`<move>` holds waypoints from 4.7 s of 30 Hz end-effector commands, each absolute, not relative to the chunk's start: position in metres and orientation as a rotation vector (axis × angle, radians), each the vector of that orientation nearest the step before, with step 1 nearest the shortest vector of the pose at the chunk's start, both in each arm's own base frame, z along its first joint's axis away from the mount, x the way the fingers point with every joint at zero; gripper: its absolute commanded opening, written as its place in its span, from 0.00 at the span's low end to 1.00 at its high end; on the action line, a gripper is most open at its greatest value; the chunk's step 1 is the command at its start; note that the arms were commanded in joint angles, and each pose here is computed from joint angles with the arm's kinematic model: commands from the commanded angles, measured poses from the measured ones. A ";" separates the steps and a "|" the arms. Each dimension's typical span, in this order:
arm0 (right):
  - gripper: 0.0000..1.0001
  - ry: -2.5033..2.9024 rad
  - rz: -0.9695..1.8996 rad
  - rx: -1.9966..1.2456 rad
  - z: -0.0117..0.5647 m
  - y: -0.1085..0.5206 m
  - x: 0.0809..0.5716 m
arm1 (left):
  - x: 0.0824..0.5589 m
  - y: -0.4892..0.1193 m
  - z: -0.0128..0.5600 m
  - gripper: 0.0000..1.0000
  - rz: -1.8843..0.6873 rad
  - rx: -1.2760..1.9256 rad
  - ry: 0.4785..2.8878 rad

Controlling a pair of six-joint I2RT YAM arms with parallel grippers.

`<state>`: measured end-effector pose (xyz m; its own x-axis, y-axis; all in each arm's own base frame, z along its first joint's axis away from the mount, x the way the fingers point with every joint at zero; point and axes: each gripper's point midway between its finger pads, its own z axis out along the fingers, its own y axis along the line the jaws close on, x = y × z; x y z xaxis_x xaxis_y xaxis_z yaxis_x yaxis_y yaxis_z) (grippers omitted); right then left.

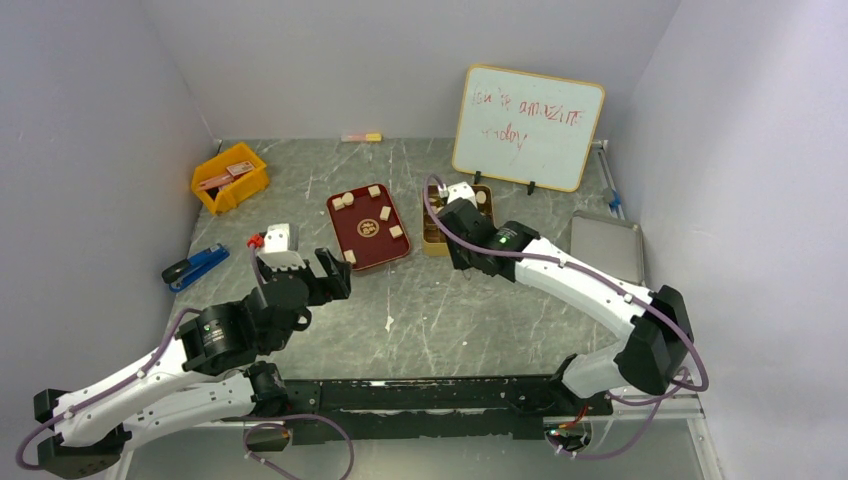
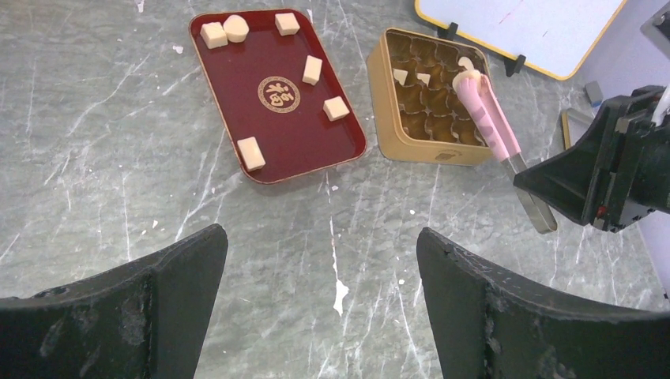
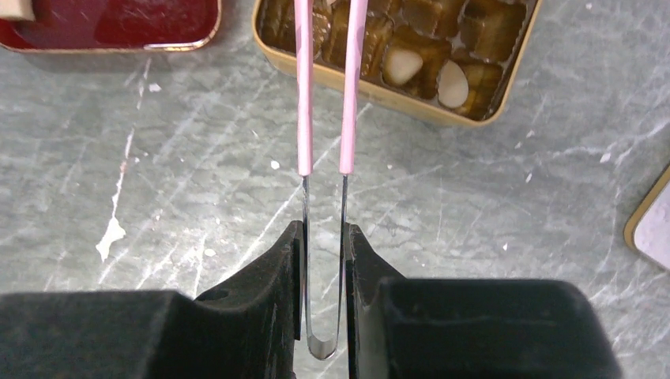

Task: Pack the chocolate
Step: Place the fake chocolate in the packing box.

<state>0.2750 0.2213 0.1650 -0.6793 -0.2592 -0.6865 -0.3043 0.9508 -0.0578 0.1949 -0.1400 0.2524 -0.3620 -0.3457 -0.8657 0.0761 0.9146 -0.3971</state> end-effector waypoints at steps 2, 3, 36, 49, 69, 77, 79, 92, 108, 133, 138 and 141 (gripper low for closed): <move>0.00 2.333 0.081 -0.324 0.168 0.212 0.274 | 0.195 -0.144 0.264 0.94 -0.490 -0.202 1.870; 0.00 2.338 0.080 -0.323 0.165 0.212 0.274 | 0.195 -0.144 0.264 0.94 -0.490 -0.201 1.870; 0.09 2.390 0.093 -0.340 0.132 0.207 0.283 | 0.199 -0.152 0.256 0.95 -0.473 -0.195 1.885; 0.18 2.391 0.094 -0.338 0.131 0.205 0.282 | 0.199 -0.153 0.256 0.94 -0.479 -0.199 1.886; 0.24 2.395 0.108 -0.337 0.128 0.204 0.278 | 0.198 -0.155 0.254 0.94 -0.490 -0.203 1.890; 0.25 2.391 0.111 -0.335 0.129 0.205 0.278 | 0.198 -0.155 0.254 0.94 -0.492 -0.204 1.890; 0.26 2.395 0.109 -0.337 0.128 0.205 0.278 | 0.198 -0.155 0.253 0.94 -0.493 -0.204 1.891; 0.27 2.390 0.116 -0.336 0.129 0.206 0.279 | 0.199 -0.156 0.256 0.94 -0.491 -0.201 1.887; 0.28 2.385 0.110 -0.334 0.130 0.205 0.280 | 0.200 -0.158 0.259 0.94 -0.493 -0.197 1.887; 0.24 2.320 0.221 -0.397 0.168 0.245 0.302 | 0.199 -0.157 0.255 0.94 -0.497 -0.211 1.894; 0.24 2.324 0.234 -0.435 0.165 0.266 0.308 | 0.199 -0.159 0.254 0.94 -0.497 -0.209 1.896; 0.24 2.324 0.240 -0.457 0.165 0.280 0.313 | 0.200 -0.160 0.254 0.94 -0.497 -0.208 1.897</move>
